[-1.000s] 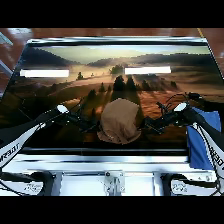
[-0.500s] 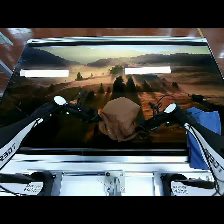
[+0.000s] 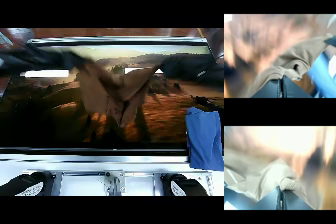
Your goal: Fold the shirts.
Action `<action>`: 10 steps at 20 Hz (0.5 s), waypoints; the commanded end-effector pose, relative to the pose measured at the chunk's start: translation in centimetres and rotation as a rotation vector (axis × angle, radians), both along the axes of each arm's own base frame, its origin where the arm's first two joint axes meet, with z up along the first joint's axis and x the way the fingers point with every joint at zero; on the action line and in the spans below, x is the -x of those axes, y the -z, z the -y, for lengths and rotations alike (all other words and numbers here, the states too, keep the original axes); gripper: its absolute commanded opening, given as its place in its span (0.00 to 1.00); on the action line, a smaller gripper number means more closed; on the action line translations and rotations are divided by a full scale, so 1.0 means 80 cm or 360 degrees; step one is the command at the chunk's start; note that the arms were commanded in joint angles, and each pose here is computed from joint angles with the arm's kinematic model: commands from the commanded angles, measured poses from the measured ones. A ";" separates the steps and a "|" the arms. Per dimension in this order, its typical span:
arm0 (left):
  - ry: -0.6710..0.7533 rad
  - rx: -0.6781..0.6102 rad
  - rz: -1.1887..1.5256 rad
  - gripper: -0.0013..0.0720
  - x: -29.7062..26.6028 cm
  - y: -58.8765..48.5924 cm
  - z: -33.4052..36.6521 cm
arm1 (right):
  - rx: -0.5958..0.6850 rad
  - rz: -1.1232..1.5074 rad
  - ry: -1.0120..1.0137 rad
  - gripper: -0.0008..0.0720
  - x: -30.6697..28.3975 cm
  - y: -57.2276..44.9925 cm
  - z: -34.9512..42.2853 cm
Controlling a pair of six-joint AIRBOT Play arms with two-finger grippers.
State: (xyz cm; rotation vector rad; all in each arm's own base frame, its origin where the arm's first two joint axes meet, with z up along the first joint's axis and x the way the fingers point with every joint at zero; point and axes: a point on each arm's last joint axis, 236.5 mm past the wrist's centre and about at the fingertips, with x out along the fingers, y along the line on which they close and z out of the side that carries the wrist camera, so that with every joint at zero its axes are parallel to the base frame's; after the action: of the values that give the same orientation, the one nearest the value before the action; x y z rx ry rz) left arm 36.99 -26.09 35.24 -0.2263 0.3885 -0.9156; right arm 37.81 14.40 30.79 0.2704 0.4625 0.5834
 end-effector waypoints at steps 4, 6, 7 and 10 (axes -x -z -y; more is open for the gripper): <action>-0.0154 0.0127 0.0642 0.07 0.128 -0.224 -0.064 | -0.0196 0.0931 0.0168 0.10 0.119 -0.290 0.028; -0.0235 -0.0126 0.0410 0.07 0.111 -0.162 -0.080 | -0.0152 0.1004 0.0273 0.10 0.111 -0.300 0.045; -0.0283 -0.0258 0.0268 0.07 0.100 -0.124 -0.091 | -0.0148 0.1013 0.0314 0.10 0.103 -0.301 0.052; -0.0313 -0.0596 -0.0085 0.07 0.090 -0.022 -0.116 | -0.0198 0.0945 0.0322 0.10 0.062 -0.286 0.051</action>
State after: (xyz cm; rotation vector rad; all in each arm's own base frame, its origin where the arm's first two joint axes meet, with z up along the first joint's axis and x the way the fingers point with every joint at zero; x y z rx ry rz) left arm 29.61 -19.81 43.51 -0.0248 0.3135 -0.7563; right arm 31.26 11.18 52.87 0.2276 -0.1358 0.5020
